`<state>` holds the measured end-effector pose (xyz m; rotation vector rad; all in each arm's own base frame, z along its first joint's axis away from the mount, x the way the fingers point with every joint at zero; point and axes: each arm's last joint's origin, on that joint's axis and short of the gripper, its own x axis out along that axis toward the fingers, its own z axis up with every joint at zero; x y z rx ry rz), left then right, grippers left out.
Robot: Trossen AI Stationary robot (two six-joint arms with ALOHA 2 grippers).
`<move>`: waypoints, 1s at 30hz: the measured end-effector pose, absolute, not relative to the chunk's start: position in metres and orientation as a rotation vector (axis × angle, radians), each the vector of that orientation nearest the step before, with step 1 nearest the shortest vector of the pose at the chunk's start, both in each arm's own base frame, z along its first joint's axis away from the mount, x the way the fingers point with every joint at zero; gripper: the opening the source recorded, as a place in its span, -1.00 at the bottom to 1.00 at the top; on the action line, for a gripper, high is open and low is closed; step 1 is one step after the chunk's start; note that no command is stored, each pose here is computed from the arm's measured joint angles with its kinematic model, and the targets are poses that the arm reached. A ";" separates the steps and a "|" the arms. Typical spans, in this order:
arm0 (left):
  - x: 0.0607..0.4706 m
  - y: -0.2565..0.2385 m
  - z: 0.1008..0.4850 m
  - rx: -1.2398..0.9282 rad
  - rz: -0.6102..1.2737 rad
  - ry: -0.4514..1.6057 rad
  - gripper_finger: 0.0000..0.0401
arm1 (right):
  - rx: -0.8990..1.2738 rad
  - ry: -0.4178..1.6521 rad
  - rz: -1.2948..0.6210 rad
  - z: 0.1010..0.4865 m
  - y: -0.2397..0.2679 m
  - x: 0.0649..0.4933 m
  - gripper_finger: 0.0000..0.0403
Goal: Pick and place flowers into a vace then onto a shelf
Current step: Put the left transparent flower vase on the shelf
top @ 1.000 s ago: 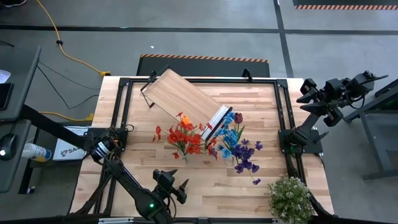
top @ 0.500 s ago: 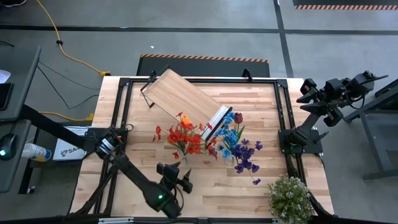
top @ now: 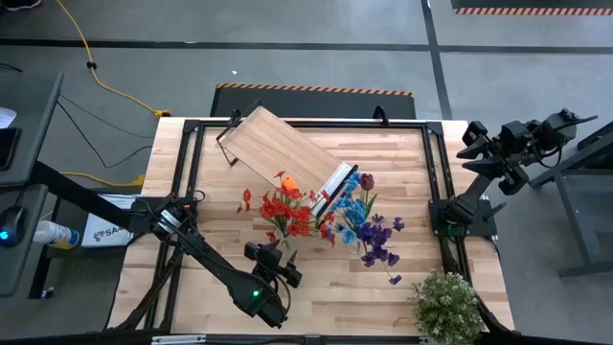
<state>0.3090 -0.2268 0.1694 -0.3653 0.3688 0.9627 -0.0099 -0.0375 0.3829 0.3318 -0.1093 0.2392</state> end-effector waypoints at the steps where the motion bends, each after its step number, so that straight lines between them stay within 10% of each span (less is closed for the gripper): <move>1: 0.309 -0.226 0.170 -0.357 0.964 0.369 0.63 | 0.331 -0.109 0.239 0.383 -0.038 -0.010 -0.36; 30: 0.300 -0.222 0.172 -0.364 1.018 0.320 0.63 | 0.349 -0.107 0.240 0.383 -0.038 -0.010 -0.35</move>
